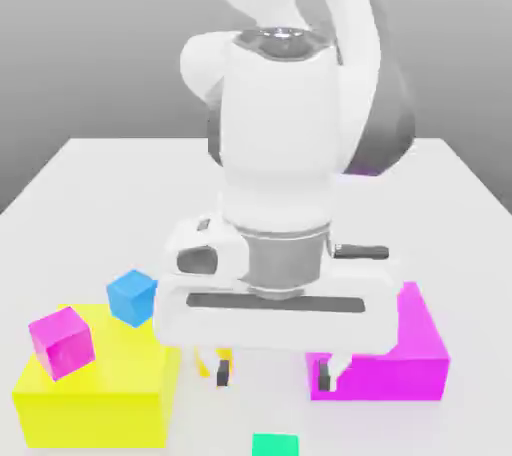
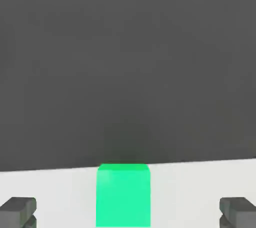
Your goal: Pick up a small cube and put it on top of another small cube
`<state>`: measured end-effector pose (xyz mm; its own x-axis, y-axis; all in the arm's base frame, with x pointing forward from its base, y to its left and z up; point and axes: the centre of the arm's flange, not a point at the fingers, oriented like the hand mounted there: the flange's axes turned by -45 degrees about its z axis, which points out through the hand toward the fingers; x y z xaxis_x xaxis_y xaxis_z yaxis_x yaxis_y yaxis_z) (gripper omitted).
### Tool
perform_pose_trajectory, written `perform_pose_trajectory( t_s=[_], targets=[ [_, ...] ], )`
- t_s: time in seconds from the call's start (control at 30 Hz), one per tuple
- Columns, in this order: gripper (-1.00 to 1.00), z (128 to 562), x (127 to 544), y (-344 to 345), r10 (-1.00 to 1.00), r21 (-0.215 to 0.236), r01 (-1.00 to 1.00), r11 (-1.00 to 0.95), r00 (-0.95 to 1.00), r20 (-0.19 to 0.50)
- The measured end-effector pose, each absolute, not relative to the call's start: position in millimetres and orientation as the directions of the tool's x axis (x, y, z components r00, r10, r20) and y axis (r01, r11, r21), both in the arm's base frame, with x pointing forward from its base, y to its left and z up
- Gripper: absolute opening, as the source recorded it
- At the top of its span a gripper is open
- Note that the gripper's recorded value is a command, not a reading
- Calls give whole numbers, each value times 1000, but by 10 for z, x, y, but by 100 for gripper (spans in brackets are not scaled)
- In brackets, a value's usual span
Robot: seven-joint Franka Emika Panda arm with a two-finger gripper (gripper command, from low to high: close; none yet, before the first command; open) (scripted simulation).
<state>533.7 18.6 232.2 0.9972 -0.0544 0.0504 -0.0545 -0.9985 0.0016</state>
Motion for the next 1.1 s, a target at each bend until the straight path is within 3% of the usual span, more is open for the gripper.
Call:
perform_pose_trajectory(
  t_s=[0.17, 0.2, 0.43, 0.57, 0.77, 0.93, 1.07, 1.1],
  targets=[
    [0, 1535, 5290, 203, -57, 0, -57, -998, 998, 2],
    [-100, 1397, 5284, 204, -57, 0, -57, -998, 998, 1],
    [-100, 1364, 5282, 205, -57, 0, -57, -998, 998, 1],
    [-100, 1835, 5282, 202, -57, 0, -57, -998, 998, 0],
    [-100, 2653, 5067, -1002, -93, 24, -93, -995, 996, -3],
    [-100, 3301, 4411, -2241, -180, 4, -180, -984, 984, -2],
    [-100, 2929, 4251, -2444, -192, -3, -192, -981, 981, 0],
    [100, 2829, 4342, -2264, -150, -2, -150, -989, 989, 0]
  ],
)
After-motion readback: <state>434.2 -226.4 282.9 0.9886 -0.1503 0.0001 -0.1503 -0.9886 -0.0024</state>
